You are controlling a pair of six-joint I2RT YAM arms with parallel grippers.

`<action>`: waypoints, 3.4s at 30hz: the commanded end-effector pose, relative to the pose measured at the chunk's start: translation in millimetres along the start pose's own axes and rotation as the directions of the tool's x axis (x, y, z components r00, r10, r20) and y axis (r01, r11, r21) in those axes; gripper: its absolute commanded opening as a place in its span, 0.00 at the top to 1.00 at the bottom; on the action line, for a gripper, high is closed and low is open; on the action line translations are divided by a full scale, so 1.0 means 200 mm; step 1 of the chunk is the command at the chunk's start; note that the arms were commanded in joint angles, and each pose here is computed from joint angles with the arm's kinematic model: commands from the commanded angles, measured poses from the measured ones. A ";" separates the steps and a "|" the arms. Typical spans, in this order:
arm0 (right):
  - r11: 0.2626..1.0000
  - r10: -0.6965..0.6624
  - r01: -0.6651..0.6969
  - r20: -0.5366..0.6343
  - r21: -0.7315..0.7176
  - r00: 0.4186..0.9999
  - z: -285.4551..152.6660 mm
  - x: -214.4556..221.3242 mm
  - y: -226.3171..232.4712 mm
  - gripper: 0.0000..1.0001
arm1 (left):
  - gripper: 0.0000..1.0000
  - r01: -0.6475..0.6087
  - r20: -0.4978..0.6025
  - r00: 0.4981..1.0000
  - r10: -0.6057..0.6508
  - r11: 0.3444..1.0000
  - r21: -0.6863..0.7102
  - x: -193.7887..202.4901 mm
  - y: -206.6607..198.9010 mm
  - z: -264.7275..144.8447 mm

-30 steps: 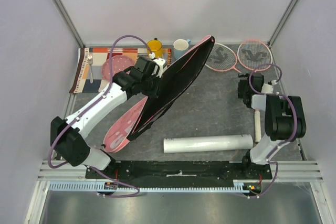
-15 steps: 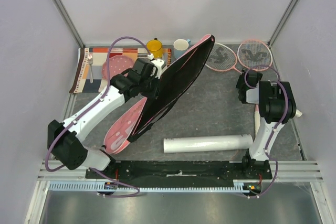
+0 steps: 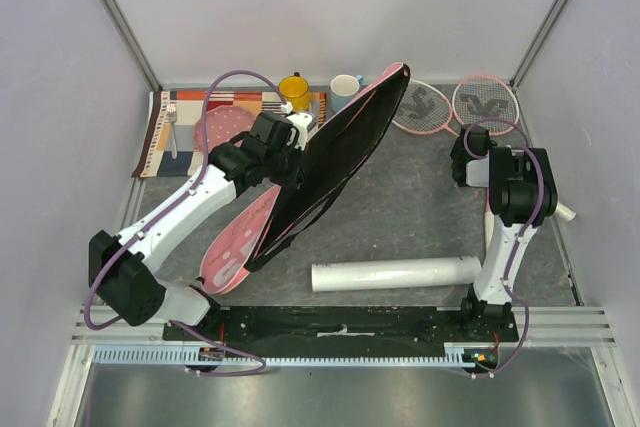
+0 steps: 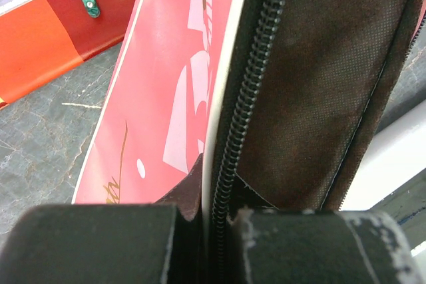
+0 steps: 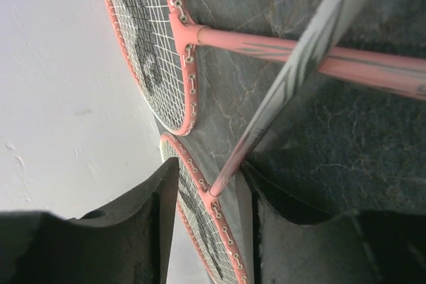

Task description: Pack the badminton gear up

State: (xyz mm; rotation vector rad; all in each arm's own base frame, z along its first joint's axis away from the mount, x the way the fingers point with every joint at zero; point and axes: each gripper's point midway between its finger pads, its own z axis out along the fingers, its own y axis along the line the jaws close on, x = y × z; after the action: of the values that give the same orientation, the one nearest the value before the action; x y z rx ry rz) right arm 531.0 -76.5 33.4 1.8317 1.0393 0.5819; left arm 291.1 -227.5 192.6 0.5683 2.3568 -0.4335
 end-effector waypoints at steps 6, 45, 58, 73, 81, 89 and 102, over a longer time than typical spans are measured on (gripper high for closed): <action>0.996 -0.084 0.083 0.020 0.038 0.996 0.05 -0.04 -0.12 1.00 | 0.98 0.029 0.098 0.995 -0.033 0.999 0.042 -0.11 -0.05 -0.05; 0.402 -0.914 0.626 -0.337 -0.668 0.228 -1.84 0.07 0.99 1.00 | 0.98 0.275 0.476 0.874 -0.095 0.906 -0.323 -0.37 0.33 -0.31; 0.418 -0.906 0.464 -0.394 -0.781 0.154 -2.31 0.32 1.05 1.00 | 0.98 0.221 0.521 0.852 -0.053 0.938 -0.266 -0.40 0.28 -0.35; 0.375 -0.926 0.483 -0.339 -0.791 0.165 -2.44 0.20 1.07 1.00 | 0.98 0.185 0.516 0.856 -0.046 0.958 -0.221 -0.37 0.23 -0.29; 0.423 -0.905 0.504 -0.371 -0.753 0.206 -2.39 0.24 1.13 1.00 | 0.98 0.198 0.538 0.842 -0.053 0.956 -0.216 -0.31 0.24 -0.35; 0.529 -0.847 0.498 -0.467 -0.687 0.254 -2.33 0.52 1.00 1.00 | 0.98 0.255 0.562 0.820 -0.110 0.949 -0.185 -0.30 0.23 -0.36; 0.535 -0.844 0.585 -0.418 -0.610 0.336 -2.36 0.95 0.65 1.00 | 0.98 0.254 0.541 0.797 -0.269 0.962 0.105 -0.34 -0.07 -0.43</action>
State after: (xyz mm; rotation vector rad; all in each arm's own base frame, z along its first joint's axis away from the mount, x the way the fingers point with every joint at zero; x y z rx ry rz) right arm 318.2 277.3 337.3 0.4276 2.1666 0.7774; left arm 297.2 -192.0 248.0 0.1694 1.9851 -0.3709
